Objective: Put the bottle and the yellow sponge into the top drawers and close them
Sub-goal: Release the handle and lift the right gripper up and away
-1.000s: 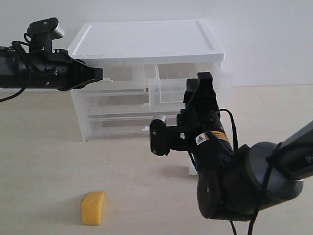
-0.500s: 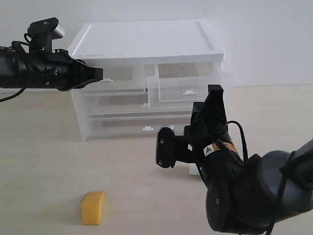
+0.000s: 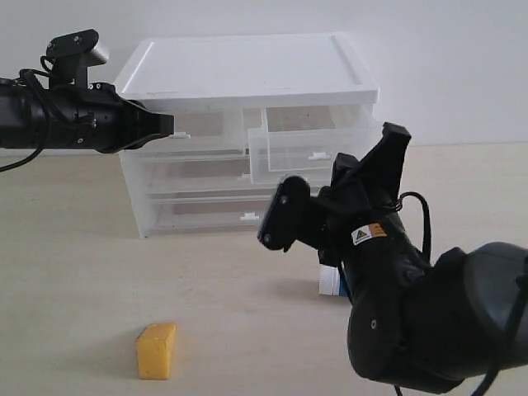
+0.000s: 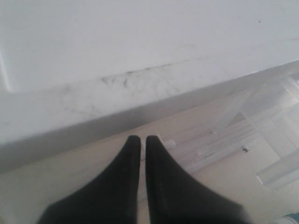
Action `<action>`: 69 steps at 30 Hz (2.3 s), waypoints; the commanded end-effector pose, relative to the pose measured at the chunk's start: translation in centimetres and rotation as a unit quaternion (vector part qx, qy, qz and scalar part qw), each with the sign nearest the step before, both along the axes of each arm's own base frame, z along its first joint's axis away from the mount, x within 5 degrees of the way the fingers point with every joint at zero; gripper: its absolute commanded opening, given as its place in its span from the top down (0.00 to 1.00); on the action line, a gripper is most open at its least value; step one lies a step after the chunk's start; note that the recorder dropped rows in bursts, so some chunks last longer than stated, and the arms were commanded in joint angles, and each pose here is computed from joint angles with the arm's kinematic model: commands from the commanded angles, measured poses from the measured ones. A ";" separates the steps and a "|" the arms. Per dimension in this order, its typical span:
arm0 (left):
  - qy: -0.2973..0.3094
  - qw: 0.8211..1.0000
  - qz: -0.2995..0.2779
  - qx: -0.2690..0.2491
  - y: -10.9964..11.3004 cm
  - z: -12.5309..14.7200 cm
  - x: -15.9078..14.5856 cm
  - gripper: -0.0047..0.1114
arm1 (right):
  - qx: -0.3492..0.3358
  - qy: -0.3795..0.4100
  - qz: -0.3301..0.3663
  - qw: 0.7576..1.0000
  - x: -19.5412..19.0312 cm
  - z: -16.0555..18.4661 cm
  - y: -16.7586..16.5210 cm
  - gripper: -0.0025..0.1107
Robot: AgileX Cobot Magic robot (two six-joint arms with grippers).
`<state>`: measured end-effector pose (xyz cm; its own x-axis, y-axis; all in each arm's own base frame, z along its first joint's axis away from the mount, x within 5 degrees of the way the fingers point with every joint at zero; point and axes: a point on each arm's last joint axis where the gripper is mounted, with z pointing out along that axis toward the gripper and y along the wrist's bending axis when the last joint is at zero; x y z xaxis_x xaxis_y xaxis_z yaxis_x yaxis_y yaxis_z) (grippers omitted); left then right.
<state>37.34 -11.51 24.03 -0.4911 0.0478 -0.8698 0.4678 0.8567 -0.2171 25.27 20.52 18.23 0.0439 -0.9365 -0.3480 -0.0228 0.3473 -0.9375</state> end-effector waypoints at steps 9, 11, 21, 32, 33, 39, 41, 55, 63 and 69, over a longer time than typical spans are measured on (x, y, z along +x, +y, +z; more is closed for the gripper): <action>-0.004 0.999 -0.028 -0.015 -0.5 0.2 -0.3 0.93 | 0.229 0.032 -0.062 0.971 -2.7 5.9 -2.2 0.98; -0.004 0.999 -0.028 -0.015 -0.5 0.2 -0.3 0.93 | 0.266 0.035 -0.059 0.961 -3.1 7.1 -2.7 0.98; -0.004 0.999 -0.029 -0.015 -0.5 0.2 -0.3 0.93 | 0.431 0.155 -0.045 0.888 -3.1 14.6 -4.8 0.75; -0.004 0.999 -0.029 -0.015 -0.5 0.2 -0.3 0.93 | 0.464 0.114 -0.045 0.877 -1.9 19.4 -5.5 0.60; -0.004 0.999 -0.029 -0.015 -0.5 0.2 -0.3 0.93 | 0.464 0.114 -0.045 0.878 -1.7 19.4 -5.7 0.60; -0.004 0.999 -0.029 -0.015 -0.5 0.2 -0.3 0.93 | 0.515 0.109 -0.075 0.847 -0.7 18.8 -6.4 0.60; -0.004 0.999 -0.029 -0.015 -0.5 0.2 -0.3 0.93 | 0.529 0.128 -0.046 0.837 -0.6 18.7 -5.7 0.60; -0.005 0.999 -0.029 -0.014 -0.5 0.2 -0.3 0.93 | 0.561 0.214 0.071 0.796 -1.5 18.1 -3.3 0.60; -0.005 0.999 -0.030 -0.015 -0.5 0.2 -0.3 0.93 | 0.539 0.202 0.044 0.816 -2.3 17.3 -4.6 0.72; -0.005 0.999 -0.030 -0.015 -0.5 0.2 -0.3 0.93 | 0.544 0.164 0.009 0.823 -2.2 18.0 -7.0 0.73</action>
<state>37.14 -11.91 24.19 -0.4837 0.0493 -0.8738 0.5083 0.8286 -0.2346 23.07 15.06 35.74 -0.2248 -0.0682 -0.9720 -0.2832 0.9591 -0.0018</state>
